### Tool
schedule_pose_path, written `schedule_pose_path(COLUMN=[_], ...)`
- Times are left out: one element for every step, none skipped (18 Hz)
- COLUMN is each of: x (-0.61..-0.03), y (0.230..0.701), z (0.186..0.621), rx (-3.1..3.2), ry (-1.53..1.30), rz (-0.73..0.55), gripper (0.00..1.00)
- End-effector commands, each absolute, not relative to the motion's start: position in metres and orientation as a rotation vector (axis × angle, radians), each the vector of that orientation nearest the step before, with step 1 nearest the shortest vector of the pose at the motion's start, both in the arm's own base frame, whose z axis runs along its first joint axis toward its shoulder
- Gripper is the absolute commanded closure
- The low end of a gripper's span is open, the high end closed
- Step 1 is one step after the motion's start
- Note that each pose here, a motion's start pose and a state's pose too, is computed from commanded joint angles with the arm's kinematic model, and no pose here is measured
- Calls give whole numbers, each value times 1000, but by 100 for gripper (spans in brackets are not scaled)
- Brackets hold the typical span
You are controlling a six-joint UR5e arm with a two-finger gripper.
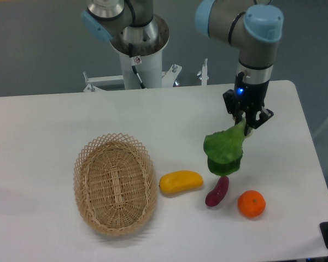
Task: Pick up the green vegetable from the table
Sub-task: 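Lift the bok choy up off the table by its stem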
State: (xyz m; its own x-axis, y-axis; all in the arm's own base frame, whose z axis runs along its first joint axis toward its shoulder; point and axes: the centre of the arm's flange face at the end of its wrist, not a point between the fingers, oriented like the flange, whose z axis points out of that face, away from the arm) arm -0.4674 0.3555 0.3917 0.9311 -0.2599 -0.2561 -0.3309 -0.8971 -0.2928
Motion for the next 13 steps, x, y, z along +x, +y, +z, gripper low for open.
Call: schedule_pose_path(x=[-469, -468, -468, -468, -469, -470, -470, -469, -470, -470, -470, -470, -470], y=[356, 357, 357, 357, 356, 356, 356, 357, 357, 358, 358, 358, 358], z=[395, 396, 396, 396, 397, 397, 397, 397, 396, 397, 395, 395, 395], rx=[-2747, -2747, -2746, -2746, -2745, -2745, -2745, -2744, -2744, -2743, -2744, -2744, -2744], ry=[412, 397, 393, 393, 392, 392, 391, 394, 394, 396, 394, 396, 394], rz=[302, 301, 301, 301, 304, 306, 304, 306, 308, 309, 306, 305, 306], gripper=[71, 71, 71, 71, 71, 71, 71, 71, 71, 71, 71, 71, 71])
